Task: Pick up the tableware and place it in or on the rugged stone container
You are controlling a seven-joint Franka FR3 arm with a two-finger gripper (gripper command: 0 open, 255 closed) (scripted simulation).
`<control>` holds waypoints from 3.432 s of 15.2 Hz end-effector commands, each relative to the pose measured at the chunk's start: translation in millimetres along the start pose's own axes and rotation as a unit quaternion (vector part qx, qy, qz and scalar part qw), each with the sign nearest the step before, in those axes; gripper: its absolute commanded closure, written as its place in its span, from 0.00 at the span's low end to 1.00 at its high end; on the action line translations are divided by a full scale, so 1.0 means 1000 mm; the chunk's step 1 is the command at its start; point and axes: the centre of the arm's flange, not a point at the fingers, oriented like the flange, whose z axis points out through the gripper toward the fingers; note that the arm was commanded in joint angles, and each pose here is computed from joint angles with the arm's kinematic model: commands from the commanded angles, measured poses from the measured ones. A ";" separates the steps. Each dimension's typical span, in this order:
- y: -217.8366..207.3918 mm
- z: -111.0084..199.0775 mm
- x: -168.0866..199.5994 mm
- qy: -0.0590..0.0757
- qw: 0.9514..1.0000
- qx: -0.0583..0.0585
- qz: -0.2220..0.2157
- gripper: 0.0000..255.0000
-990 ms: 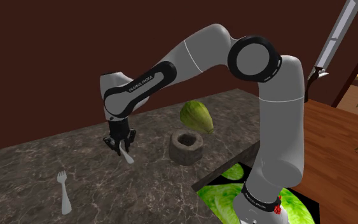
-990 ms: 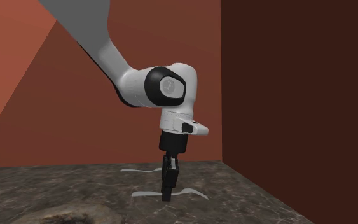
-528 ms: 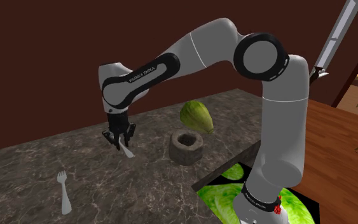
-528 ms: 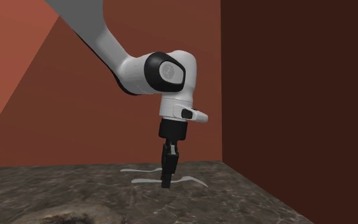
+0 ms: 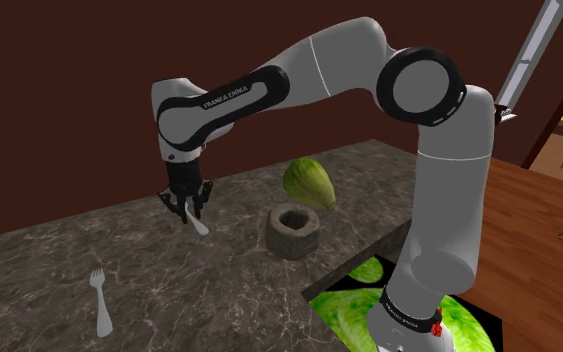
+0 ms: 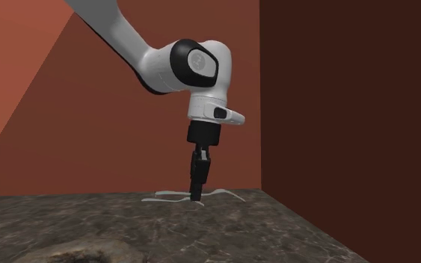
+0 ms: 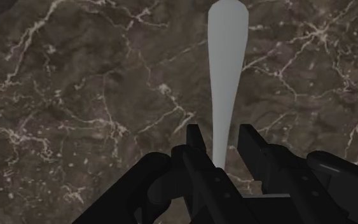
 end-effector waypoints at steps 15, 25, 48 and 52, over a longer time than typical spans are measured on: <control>-0.001 -0.083 -0.012 0.000 1.000 0.000 0.000 1.00; 0.085 -0.078 -0.073 0.000 1.000 0.000 0.000 1.00; 0.238 -0.008 -0.173 0.000 1.000 0.000 0.000 1.00; 0.238 0.000 -0.172 0.000 1.000 0.000 0.000 1.00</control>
